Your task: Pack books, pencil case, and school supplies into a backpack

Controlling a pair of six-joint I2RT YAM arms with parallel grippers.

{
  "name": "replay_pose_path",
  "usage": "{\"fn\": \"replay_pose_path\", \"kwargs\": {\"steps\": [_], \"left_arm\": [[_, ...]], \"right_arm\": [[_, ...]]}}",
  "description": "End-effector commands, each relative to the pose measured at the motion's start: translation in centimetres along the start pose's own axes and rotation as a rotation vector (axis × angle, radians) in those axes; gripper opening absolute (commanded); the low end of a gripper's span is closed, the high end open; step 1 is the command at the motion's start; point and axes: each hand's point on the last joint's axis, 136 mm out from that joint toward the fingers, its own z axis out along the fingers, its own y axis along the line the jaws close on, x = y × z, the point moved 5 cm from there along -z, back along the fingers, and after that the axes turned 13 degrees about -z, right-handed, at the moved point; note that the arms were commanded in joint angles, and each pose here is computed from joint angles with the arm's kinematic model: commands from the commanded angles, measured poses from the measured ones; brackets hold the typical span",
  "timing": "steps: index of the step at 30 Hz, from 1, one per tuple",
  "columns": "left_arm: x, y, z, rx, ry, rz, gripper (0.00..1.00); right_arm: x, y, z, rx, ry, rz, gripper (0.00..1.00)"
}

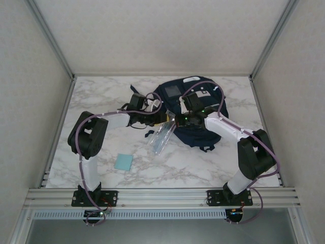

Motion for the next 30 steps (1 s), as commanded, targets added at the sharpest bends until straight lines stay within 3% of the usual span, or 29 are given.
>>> {"fn": "replay_pose_path", "kwargs": {"steps": [1,7,9,14,16,22,23,30], "left_arm": [[0.2,-1.1,0.4,0.043,0.046,0.009,0.44],[0.3,-2.0,-0.5,0.003,0.027,0.031,0.22],[0.3,-2.1,-0.8,-0.015,0.017,0.032,0.1],[-0.2,-2.8,-1.3,-0.051,-0.015,0.019,0.0],[-0.5,-3.5,-1.6,-0.061,-0.031,0.015,0.0],[-1.6,-7.3,-3.4,-0.06,-0.1,0.022,0.0],[-1.8,-7.9,-3.7,-0.052,-0.112,0.025,0.0],[-2.7,-14.0,-6.0,0.111,-0.172,0.055,0.0]], "right_arm": [[-0.7,-0.3,-0.4,-0.01,-0.046,-0.014,0.0],[-0.5,-0.8,-0.5,0.004,-0.04,-0.009,0.0],[-0.4,-0.9,-0.6,0.008,-0.039,-0.009,0.0],[-0.5,-0.9,-1.4,0.021,-0.037,0.022,0.03],[-0.5,-0.9,-2.0,0.03,-0.035,0.045,0.21],[0.1,0.1,-4.5,-0.024,-0.072,0.119,0.93],[0.2,0.5,-4.9,-0.05,-0.088,0.131,0.98],[0.6,3.4,-6.3,-0.306,-0.168,0.165,0.99]]}}
